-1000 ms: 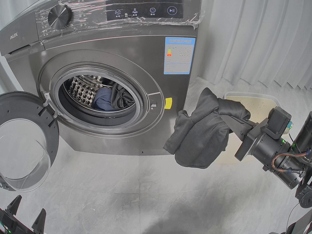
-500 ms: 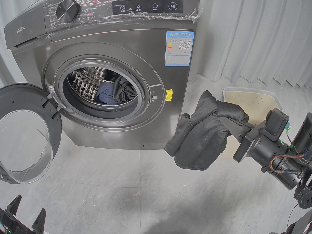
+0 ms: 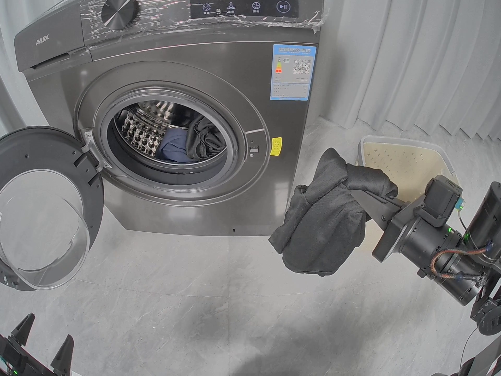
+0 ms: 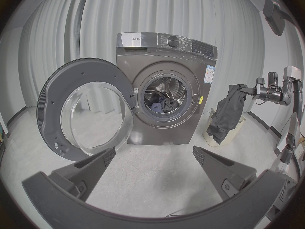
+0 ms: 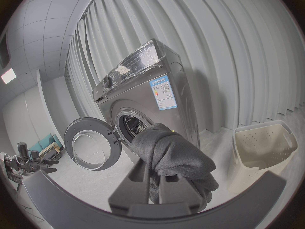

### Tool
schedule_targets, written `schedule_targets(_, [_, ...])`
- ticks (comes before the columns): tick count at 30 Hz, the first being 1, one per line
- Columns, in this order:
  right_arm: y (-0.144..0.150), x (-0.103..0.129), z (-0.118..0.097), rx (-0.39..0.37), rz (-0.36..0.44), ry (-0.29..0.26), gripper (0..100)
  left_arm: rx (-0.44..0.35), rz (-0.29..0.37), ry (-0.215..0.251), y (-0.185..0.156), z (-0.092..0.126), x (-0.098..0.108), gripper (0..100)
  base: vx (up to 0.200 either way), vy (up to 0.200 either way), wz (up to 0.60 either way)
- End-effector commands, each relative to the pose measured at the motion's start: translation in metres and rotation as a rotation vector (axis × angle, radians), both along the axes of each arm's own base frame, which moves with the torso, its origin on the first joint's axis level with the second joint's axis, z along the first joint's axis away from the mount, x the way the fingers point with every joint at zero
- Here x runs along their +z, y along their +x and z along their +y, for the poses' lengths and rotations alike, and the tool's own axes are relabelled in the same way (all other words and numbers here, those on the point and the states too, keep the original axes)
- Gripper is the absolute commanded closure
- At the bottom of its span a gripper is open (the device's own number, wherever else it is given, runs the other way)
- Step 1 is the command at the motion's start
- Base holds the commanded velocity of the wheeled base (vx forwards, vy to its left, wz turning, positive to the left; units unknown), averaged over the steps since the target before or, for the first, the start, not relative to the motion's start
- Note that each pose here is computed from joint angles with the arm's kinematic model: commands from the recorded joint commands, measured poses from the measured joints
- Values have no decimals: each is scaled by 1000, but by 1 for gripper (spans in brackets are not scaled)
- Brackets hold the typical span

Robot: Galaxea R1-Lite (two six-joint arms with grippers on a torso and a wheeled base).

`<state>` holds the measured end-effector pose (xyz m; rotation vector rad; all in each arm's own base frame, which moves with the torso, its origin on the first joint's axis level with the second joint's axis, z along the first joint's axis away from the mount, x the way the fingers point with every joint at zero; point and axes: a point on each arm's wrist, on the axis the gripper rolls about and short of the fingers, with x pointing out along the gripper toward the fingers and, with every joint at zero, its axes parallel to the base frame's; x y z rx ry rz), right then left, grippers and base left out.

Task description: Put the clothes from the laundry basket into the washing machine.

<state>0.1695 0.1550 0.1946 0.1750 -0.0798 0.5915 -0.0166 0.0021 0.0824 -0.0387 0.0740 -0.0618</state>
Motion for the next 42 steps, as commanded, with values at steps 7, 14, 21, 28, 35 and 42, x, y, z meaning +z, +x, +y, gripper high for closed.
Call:
schedule_targets(7, [1, -1, 1, -3, 3, -3, 100, 1, 18, 2, 1, 0, -4, 0, 0, 200, 0])
schedule_targets(14, [1, 0, 0, -7, 1, 0, 100, 0, 18, 3, 1, 0, -4, 0, 0, 171, 0])
schedule_targets(21, [2, 0, -1, -10, 0, 1, 100, 0, 17, 5, 1, 0, -4, 0, 0, 0, 0])
schedule_targets(28, [2, 0, -1, -14, 1, 0, 100, 1, 18, 2, 1, 0, -4, 0, -114, 0, 0])
schedule_targets(35, [3, 0, -2, -24, 2, 0, 100, -1, 19, 2, 1, 0, -5, 0, 0, 57, 0])
schedule_targets(42, [4, -1, -2, -26, 4, -2, 100, -1, 19, 2, 1, 0, -5, 0, 0, 200, 0])
